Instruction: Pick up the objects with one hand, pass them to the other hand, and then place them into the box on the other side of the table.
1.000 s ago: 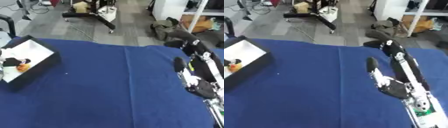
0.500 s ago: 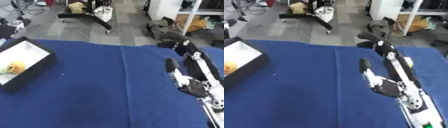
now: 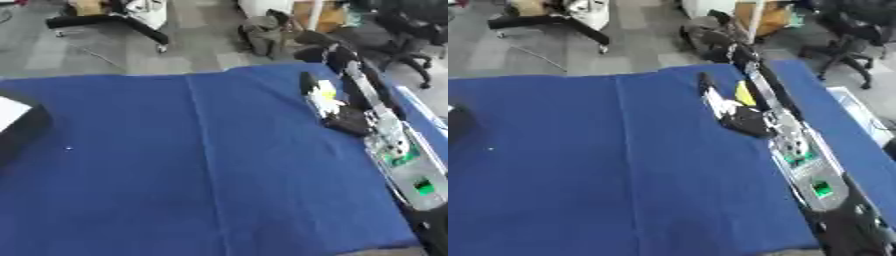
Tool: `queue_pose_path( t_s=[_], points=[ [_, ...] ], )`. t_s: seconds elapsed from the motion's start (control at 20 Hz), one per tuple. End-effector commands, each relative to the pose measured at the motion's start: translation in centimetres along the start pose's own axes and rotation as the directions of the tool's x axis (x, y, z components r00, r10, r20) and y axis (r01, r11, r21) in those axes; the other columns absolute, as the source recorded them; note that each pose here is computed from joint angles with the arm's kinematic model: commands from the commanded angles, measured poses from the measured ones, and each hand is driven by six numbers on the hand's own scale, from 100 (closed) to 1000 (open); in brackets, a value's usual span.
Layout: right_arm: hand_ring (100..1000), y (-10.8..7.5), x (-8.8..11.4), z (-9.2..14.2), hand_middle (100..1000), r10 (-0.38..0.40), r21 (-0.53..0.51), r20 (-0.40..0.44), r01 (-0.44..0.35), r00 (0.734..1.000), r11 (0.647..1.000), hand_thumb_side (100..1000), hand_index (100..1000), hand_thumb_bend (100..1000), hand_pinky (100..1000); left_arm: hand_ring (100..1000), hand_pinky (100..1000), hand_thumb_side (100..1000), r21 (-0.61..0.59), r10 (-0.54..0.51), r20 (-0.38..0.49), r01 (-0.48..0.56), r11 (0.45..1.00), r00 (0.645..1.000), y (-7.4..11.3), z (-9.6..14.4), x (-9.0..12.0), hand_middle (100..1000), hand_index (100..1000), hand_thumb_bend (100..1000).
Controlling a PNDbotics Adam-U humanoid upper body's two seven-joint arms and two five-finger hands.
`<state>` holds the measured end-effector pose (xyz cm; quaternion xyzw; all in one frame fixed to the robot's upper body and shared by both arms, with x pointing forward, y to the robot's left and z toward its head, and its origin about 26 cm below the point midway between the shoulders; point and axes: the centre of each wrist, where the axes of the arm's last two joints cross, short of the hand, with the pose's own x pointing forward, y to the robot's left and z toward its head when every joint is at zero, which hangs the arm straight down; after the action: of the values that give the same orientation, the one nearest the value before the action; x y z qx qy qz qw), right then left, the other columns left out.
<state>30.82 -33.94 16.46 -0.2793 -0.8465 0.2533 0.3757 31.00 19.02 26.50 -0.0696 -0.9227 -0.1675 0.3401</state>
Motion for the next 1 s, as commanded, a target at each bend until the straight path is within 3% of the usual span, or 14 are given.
queue_pose_path(
  t_s=[0.05,0.25,0.5,0.6,0.75,0.9,1.0],
  points=[
    [809,-3.4,-3.1,0.0,879,0.133,-0.017,-0.107,-0.135,0.985,0.991,699,934,100,817,664,810,581,-0.116,0.099,0.011,-0.097,0.989,0.995,-2.8,0.5,-0.2,672,836,1000],
    [841,-5.8,-7.2,0.6,897,0.209,0.051,-0.226,-0.203,0.951,0.978,756,943,100,830,653,812,585,-0.213,0.160,-0.053,-0.167,0.963,0.986,-5.6,1.5,-1.0,662,823,1000],
    [853,-7.7,-11.7,2.4,904,0.249,0.147,-0.357,-0.210,0.900,0.967,864,946,100,837,645,813,594,-0.287,0.203,-0.083,-0.218,0.933,0.976,-7.5,1.9,-1.0,654,810,1000],
    [854,-8.1,-13.4,3.7,905,0.262,0.182,-0.426,-0.202,0.866,0.962,918,946,100,837,641,812,597,-0.310,0.202,-0.074,-0.215,0.926,0.976,-7.8,1.8,-0.9,649,807,1000],
    [869,-8.6,-15.1,5.7,916,0.289,0.212,-0.504,-0.208,0.814,0.955,931,952,100,856,639,812,599,-0.325,0.206,-0.064,-0.216,0.921,0.976,-7.9,1.5,-0.7,645,803,1000],
    [886,-9.1,-16.4,7.5,926,0.343,0.215,-0.574,-0.267,0.743,0.939,910,959,100,873,638,812,602,-0.344,0.215,-0.055,-0.221,0.913,0.975,-8.2,1.2,-0.4,644,803,1000],
    [891,-9.2,-16.6,8.1,927,0.364,0.193,-0.596,-0.313,0.716,0.930,899,959,100,879,637,812,604,-0.359,0.209,-0.050,-0.213,0.909,0.977,-8.3,1.0,-0.3,644,803,1000]
  ],
)
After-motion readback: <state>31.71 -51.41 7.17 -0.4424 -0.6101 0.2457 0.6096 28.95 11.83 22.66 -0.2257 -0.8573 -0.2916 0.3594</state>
